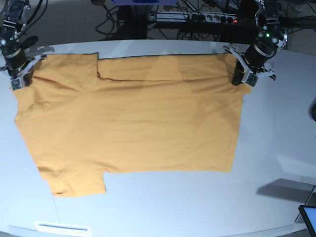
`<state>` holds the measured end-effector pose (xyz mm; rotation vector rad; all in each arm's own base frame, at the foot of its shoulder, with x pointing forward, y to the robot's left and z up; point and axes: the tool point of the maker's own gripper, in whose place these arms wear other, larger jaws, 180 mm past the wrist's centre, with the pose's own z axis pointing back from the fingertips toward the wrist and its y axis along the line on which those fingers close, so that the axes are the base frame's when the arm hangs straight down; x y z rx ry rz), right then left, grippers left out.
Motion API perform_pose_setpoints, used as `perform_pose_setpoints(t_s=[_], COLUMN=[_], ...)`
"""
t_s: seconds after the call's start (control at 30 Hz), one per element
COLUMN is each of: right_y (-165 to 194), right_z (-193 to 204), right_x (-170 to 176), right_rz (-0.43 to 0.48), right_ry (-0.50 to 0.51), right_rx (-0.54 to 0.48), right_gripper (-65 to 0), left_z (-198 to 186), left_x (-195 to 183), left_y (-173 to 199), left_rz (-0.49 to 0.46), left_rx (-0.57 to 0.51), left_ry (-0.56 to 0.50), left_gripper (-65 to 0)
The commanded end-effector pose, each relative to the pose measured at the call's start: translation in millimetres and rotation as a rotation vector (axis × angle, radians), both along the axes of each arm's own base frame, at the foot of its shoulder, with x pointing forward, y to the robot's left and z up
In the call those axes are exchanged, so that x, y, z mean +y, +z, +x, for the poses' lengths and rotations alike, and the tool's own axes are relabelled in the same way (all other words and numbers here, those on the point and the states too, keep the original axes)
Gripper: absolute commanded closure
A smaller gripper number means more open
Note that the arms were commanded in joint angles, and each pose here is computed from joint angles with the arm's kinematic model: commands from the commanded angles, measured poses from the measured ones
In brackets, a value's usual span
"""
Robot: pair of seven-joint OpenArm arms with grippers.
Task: Fold the T-shirt properly
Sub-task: 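Slide both grippers along the folded edge, smoothing the strip flat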
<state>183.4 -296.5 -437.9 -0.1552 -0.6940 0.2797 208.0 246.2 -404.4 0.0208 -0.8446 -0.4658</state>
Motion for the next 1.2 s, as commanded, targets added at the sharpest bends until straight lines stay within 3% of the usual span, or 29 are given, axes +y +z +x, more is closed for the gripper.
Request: perform_pose_setpoints(t_s=[0.0,0.37,0.6,1.03,1.17], right_y=[-54.5,-46.2,-38.7,-27.6,-17.6], right_z=[-105.8,-118.0,-124.5,-108.5,-98.0], right_x=[-0.9,-1.9,-10.5,-10.5,-11.1], right_rz=[-0.089,-0.12,-0.127,-0.147,-0.167], right_ry=[0.047,0.042,-0.014,-0.005,0.003], right_rx=[0.508,0.541,0.53,0.479,0.445], right_gripper=[-0.1,-0.1,-0.1,-0.4,-0.9], left_z=[-16.1,-5.1,-9.3,-8.5,-0.4], left_x=[21.4,22.9,24.9,24.5,17.0], left_y=[-13.7,-8.5,-9.9,-8.5,6.7], left_rz=[0.117,0.122,0.123,0.123,0.129], left_rx=[0.103,0.079,0.087,0.082,0.037], left_ry=[0.014,0.017,0.021,0.021,0.003], left_gripper=[-0.8,-0.8,-0.8,-0.8,-0.8])
